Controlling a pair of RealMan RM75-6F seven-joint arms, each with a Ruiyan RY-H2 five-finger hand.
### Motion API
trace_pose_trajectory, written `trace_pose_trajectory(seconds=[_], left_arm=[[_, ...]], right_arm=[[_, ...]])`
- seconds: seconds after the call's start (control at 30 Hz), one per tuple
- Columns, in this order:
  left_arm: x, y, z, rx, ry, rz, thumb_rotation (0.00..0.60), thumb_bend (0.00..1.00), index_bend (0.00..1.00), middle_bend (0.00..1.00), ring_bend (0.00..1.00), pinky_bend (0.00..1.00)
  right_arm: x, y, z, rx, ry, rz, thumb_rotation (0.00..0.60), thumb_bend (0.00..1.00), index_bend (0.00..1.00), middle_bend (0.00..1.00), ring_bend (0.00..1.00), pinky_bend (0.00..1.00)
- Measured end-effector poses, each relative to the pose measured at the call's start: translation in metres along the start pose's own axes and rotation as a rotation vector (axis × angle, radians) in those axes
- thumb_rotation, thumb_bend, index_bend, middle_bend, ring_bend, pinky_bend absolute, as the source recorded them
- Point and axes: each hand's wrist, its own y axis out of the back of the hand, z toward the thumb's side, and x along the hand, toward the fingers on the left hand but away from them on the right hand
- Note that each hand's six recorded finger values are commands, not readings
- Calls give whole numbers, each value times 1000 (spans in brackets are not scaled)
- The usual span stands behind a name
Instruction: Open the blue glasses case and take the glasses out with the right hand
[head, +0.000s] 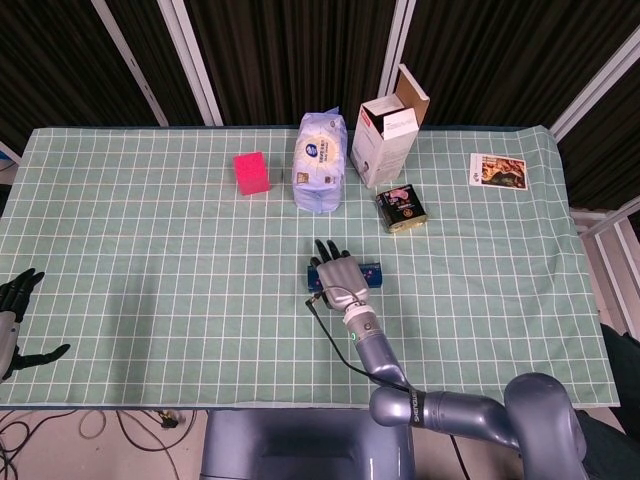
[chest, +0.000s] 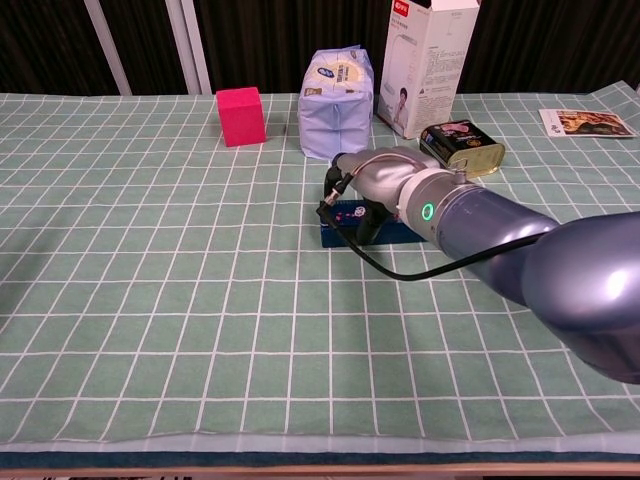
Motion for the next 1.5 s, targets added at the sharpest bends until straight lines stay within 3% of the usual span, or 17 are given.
trace_pose_trajectory(seconds=[0.87, 1.23, 1.5], left_arm=[[0, 1, 0, -7, 0, 3, 600, 0, 0, 0, 0, 0], [0, 1, 0, -14, 2, 0, 600, 0, 0, 0, 0, 0], [0, 2, -1, -16, 3, 0, 600, 0, 0, 0, 0, 0]], right_arm=[[2, -4, 2, 9, -12, 14, 600, 499, 166, 0, 0, 247], [2, -4, 3, 6, -17, 19, 600, 729, 168, 0, 0, 247], [3, -5, 2, 6, -24, 27, 600, 742, 170, 0, 0, 247]])
